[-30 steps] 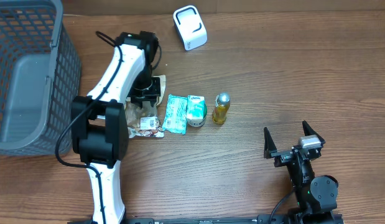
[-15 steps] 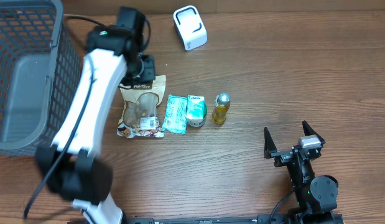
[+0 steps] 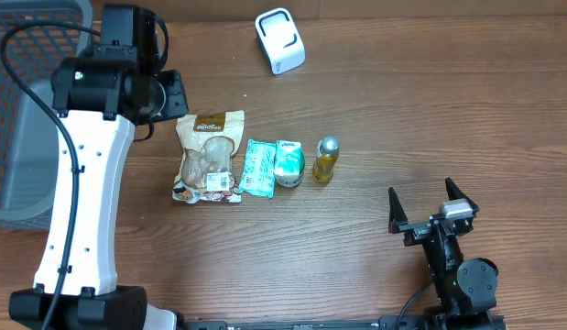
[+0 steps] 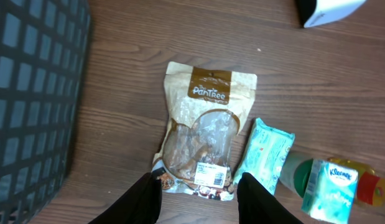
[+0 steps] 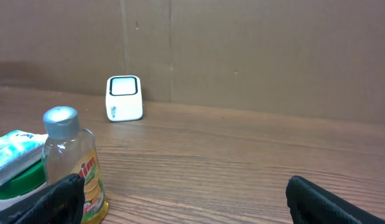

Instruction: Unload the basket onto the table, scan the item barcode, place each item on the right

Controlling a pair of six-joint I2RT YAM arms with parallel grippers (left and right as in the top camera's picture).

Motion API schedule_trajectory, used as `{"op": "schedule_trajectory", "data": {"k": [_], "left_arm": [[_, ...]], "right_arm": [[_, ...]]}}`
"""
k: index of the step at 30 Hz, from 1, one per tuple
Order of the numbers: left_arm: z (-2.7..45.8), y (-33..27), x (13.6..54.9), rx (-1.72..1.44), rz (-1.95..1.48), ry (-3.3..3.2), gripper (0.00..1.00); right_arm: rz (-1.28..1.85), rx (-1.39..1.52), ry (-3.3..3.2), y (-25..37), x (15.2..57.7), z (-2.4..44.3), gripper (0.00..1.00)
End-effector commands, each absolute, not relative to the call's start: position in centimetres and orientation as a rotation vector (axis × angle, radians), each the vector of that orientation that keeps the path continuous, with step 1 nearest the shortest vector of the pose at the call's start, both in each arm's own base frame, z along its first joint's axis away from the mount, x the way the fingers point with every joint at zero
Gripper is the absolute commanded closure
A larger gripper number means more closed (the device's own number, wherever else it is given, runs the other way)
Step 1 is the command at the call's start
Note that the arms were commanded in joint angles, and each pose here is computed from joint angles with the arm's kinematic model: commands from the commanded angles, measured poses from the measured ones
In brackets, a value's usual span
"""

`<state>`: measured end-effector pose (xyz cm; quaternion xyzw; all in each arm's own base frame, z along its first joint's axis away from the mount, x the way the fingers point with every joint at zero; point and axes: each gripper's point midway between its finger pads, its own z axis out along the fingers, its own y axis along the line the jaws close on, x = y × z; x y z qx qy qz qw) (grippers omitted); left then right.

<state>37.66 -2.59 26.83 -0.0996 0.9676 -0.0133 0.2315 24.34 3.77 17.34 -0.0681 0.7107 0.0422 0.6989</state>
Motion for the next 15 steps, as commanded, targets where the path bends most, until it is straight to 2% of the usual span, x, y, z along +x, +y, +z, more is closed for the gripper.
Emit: {"op": "schedule_trajectory", "data": {"k": [1, 10, 15], "left_arm": [[25.4, -3.1, 37.6, -0.231, -0.063, 2.703, 0.63], [23.6, -3.1, 37.2, -0.233, -0.051, 2.747, 0.67], [22.7, -3.1, 36.9, -0.235, -0.044, 2.773, 0.60]], "right_arm": [[0.082, -0.146, 1.587, 3.5, 24.4, 17.0, 0.00], [0.082, -0.146, 1.587, 3.5, 24.4, 17.0, 0.00], [0.082, -0.146, 1.587, 3.5, 24.4, 17.0, 0.00]]}}
